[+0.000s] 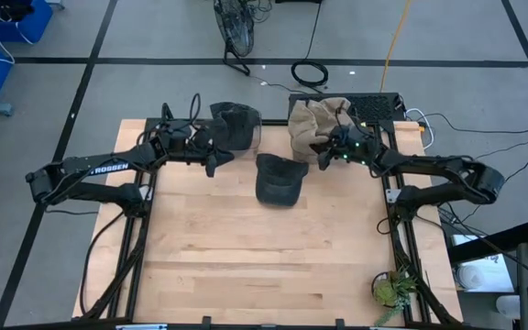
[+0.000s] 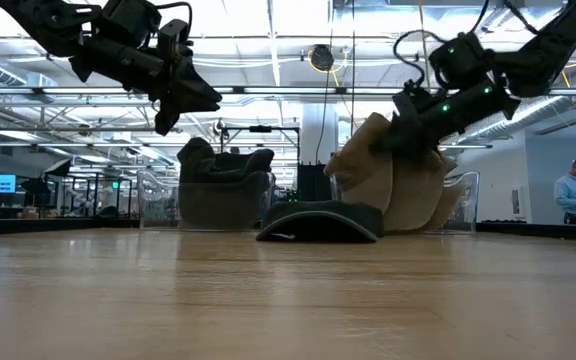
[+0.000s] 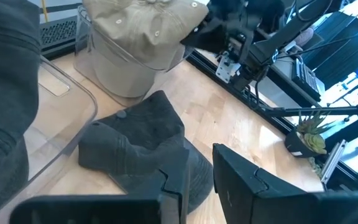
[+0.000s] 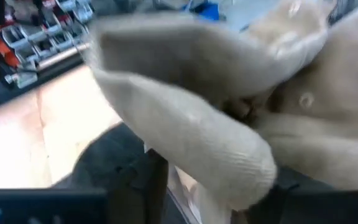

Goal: Pick & Place hat
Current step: Put the brown cap into the right transparent bin, then put the black cap into the left transparent bin

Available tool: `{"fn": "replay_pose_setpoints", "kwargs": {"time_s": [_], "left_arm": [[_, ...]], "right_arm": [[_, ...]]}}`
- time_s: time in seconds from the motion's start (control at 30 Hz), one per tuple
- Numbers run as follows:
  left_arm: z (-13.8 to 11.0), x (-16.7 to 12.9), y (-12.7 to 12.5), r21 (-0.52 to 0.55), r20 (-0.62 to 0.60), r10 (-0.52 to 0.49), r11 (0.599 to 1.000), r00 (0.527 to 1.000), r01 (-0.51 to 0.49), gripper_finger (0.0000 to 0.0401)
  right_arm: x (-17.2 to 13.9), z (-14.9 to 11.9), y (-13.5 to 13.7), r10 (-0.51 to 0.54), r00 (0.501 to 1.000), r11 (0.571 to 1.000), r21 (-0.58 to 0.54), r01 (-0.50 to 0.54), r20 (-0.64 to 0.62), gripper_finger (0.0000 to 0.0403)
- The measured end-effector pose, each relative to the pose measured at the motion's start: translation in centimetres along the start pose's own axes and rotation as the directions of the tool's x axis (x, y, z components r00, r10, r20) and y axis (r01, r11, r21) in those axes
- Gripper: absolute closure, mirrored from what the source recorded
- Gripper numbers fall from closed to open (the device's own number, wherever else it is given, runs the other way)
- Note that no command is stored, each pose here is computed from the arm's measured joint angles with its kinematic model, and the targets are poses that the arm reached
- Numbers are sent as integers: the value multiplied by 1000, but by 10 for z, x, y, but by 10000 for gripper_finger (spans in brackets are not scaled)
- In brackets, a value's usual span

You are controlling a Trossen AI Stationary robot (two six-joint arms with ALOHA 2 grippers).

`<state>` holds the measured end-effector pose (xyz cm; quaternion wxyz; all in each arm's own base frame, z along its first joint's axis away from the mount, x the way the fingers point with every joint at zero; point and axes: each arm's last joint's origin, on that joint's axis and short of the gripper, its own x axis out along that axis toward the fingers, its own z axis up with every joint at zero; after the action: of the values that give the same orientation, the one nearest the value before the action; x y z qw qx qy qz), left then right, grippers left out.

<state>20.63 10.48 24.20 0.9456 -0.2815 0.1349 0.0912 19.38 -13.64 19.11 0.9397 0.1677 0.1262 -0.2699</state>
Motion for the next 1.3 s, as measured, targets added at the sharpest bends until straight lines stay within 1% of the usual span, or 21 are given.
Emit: {"fn": "replay_pose_setpoints", "kwargs": {"time_s": [0.1, 0.2, 0.3, 0.43, 0.57, 0.67, 0.77, 0.87, 0.97, 1.03, 1.13, 1.3], "left_arm": [[0, 0, -1, 1, -2, -3, 1000, 1000, 3, 329], [0, 1, -2, 12, 1, -10, 1000, 1000, 10, 329], [-1, 2, -7, 51, 7, -36, 998, 999, 35, 329], [-1, 5, -16, 93, 21, -73, 993, 997, 70, 329], [-1, 7, -23, 102, 28, -32, 994, 999, 29, 329], [3, 8, -31, 126, 42, -11, 992, 999, 6, 329], [6, 9, -40, 152, 25, 33, 988, 999, -36, 329], [10, 8, -49, 180, 0, 93, 979, 996, -92, 329], [13, 11, -58, 212, -23, 149, 967, 989, -141, 329], [14, 13, -66, 230, -38, 173, 960, 984, -160, 329], [18, 19, -79, 257, -48, 180, 953, 982, -162, 329], [18, 37, -97, 283, -104, 174, 949, 979, -139, 329]], "right_arm": [[-10, 10, 3, 5, 999, 1000, -6, -4, 54, 217], [-23, 17, 7, -8, 996, 1000, -25, 10, 88, 204], [-39, 24, 12, -34, 991, 997, -60, 42, 128, 198], [-61, 34, 21, -67, 971, 991, -100, 92, 229, 198], [-77, 40, 31, -76, 949, 988, -109, 114, 306, 198], [-81, 41, 40, -23, 949, 991, -121, 64, 314, 197], [-82, 42, 54, 26, 960, 989, -144, 15, 279, 198], [-83, 47, 67, 33, 971, 986, -169, 8, 239, 205], [-84, 51, 79, 45, 985, 982, -189, -13, 167, 215], [-85, 54, 88, 53, 995, 980, -194, -34, 89, 225], [-86, 55, 99, 52, 997, 977, -204, -63, -58, 244], [-84, 54, 119, 44, 968, 972, -213, -99, -249, 298]]}}
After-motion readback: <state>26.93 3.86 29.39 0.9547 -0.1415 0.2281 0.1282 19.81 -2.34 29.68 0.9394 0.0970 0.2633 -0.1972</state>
